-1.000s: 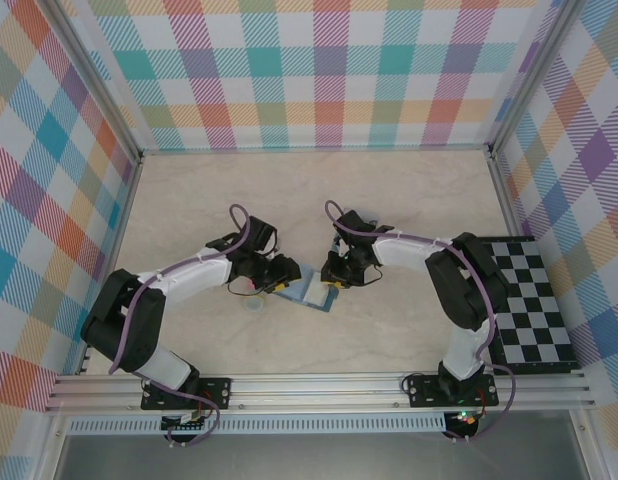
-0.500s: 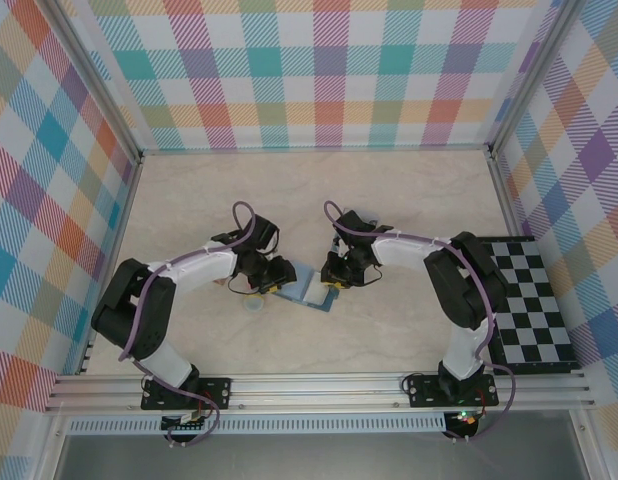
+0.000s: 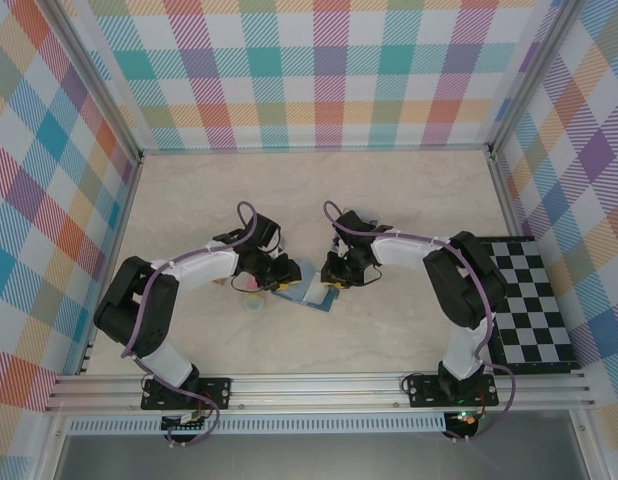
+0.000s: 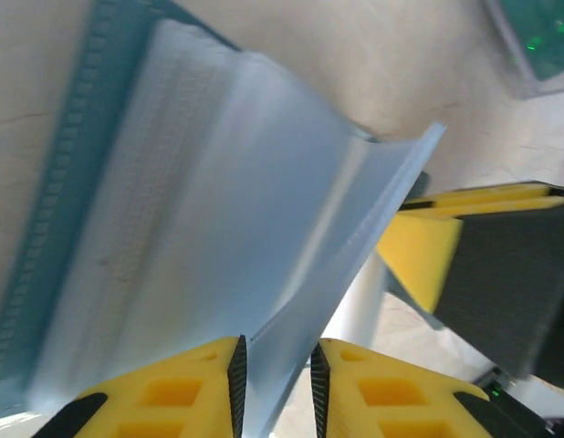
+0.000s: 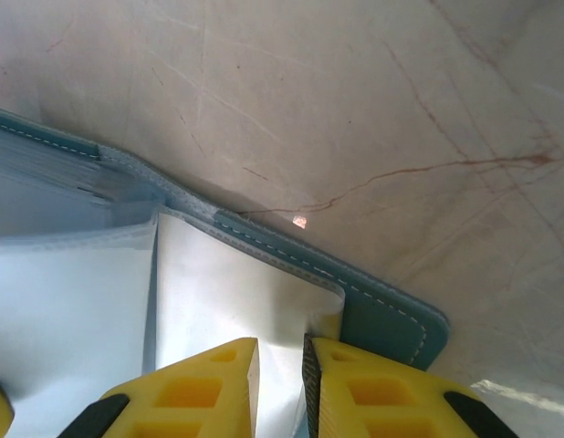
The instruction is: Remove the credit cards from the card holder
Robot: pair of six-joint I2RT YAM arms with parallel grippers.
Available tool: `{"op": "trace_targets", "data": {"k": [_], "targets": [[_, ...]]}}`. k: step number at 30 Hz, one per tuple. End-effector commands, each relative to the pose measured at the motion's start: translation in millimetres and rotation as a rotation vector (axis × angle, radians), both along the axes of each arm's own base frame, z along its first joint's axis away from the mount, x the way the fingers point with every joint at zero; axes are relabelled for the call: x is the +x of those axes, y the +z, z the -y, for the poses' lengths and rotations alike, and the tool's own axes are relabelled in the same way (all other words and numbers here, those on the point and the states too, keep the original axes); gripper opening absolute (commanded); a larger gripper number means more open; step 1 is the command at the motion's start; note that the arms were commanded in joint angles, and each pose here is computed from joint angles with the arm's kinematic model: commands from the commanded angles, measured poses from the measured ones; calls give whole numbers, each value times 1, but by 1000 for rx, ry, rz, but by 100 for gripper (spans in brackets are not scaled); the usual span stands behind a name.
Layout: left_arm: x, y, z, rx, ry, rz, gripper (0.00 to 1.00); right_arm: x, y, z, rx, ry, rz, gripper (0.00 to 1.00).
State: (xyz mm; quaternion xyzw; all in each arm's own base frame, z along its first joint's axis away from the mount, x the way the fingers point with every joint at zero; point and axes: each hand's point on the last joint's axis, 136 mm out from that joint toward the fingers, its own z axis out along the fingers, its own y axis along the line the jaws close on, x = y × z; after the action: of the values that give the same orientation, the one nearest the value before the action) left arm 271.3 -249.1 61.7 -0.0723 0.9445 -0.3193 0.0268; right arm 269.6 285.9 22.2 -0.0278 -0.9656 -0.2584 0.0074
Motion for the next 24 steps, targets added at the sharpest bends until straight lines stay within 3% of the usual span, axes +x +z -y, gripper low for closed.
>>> {"op": "trace_targets", "data": {"k": [1, 9, 17, 24], "targets": [[1, 15, 21, -150, -45, 19, 26, -2, -4, -1, -20, 21, -14, 22], [-11, 12, 47, -183, -100, 18, 26, 8, 27, 3, 0, -4, 98, 23], [-20, -3, 74, -180, -155, -6, 25, 15, 47, 39, -70, -147, 209, 23], [-19, -15, 79, -149, -155, -17, 21, 14, 62, 12, 63, -65, 189, 20]]}}
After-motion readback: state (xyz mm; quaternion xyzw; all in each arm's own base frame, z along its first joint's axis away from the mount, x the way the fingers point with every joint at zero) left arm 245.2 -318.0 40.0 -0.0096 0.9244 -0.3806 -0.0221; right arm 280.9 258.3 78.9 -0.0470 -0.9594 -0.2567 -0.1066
